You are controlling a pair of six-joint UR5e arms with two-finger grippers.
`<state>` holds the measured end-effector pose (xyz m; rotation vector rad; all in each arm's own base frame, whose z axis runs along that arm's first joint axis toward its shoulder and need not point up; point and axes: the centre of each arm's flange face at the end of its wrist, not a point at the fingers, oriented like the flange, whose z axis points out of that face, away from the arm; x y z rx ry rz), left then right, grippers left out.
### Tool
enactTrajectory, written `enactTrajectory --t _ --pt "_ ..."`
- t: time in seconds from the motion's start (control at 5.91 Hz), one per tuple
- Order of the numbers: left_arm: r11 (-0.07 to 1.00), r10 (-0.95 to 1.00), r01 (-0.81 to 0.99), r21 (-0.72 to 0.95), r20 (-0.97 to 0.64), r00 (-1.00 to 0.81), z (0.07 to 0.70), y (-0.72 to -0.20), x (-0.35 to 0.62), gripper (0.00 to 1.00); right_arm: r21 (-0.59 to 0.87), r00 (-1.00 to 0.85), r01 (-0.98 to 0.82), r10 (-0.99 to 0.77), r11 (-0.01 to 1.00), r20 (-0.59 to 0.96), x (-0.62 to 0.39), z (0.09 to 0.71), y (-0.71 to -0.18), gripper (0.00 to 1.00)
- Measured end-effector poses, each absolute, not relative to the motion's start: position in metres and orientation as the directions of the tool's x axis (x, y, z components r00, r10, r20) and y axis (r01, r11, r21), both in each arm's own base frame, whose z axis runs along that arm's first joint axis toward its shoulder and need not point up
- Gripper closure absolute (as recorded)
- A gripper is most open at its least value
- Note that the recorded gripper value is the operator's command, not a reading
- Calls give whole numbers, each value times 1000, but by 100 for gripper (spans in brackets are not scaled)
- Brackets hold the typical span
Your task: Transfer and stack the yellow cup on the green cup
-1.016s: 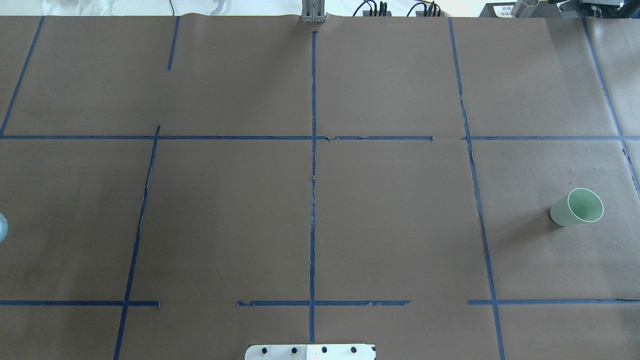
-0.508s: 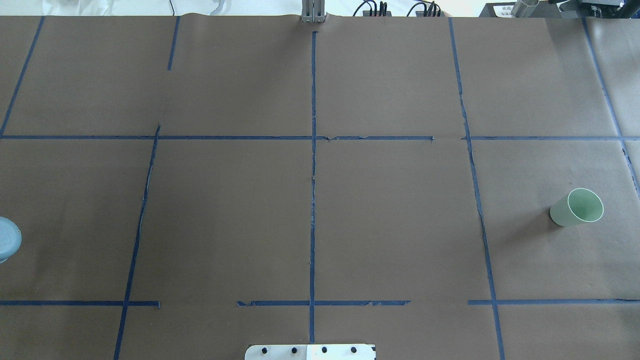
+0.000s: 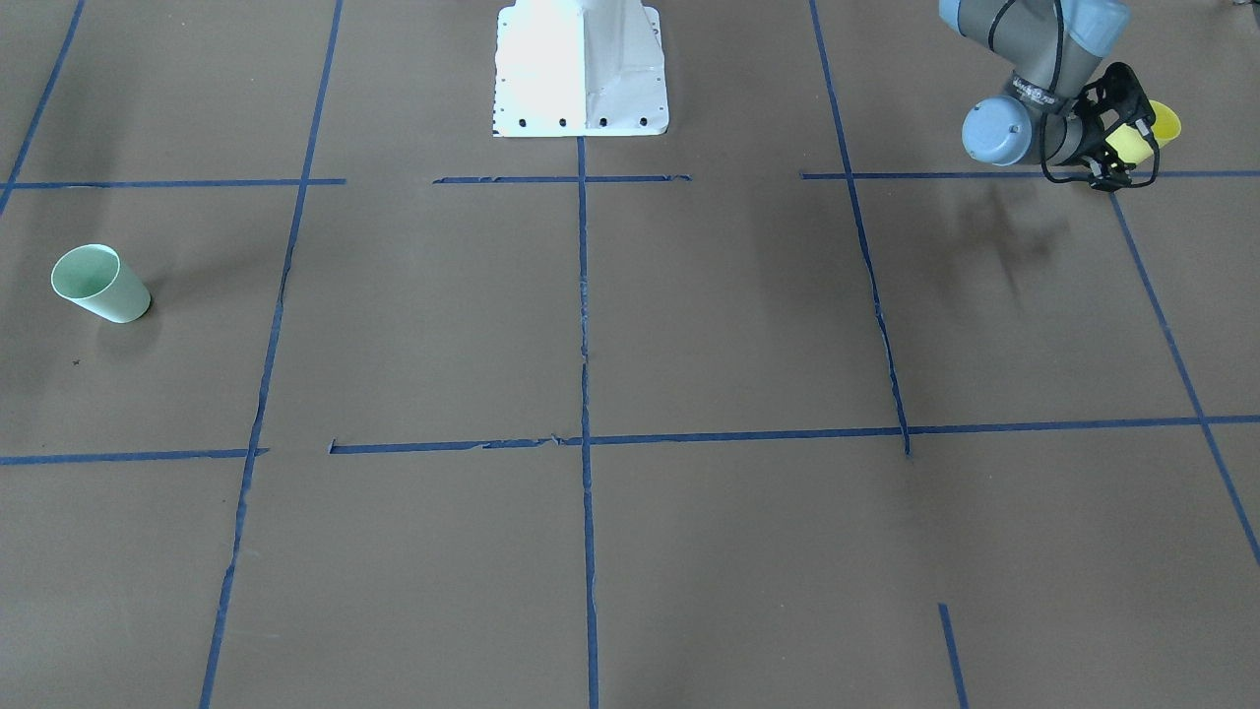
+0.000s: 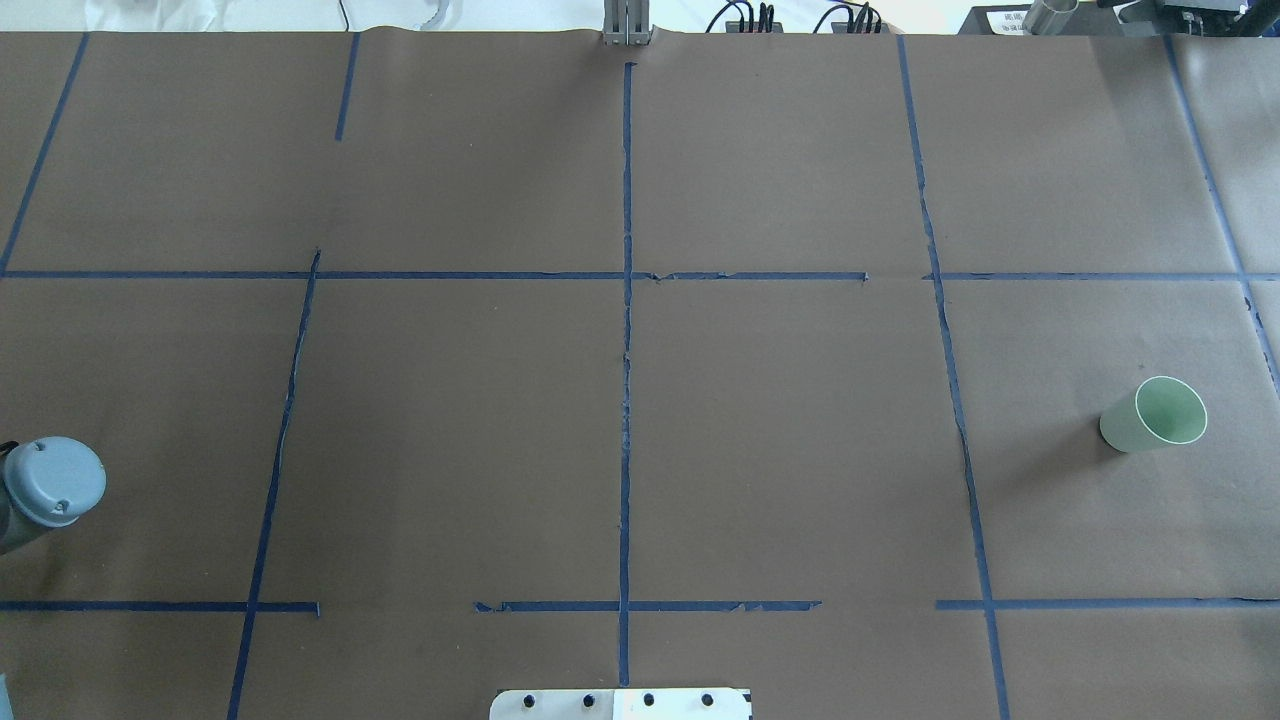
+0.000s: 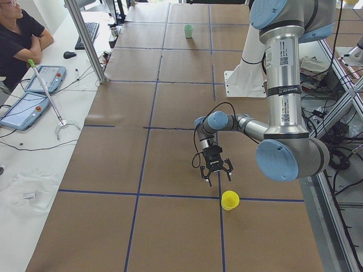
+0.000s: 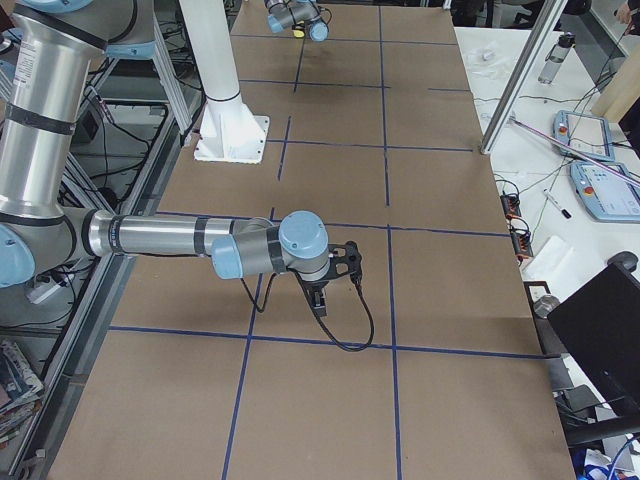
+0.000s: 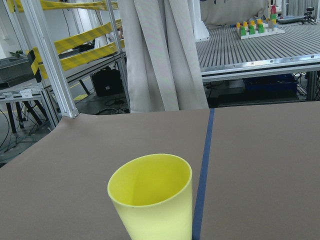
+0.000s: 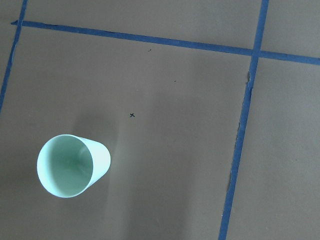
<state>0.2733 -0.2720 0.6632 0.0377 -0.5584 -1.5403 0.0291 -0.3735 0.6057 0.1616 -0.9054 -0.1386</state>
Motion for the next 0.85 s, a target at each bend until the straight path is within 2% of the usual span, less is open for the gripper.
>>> enactTrajectory --t 0.85 --pt "100 -927 875 473 364 -90 709 -259 284 0 193 608 49 -182 980 773 28 605 -373 0"
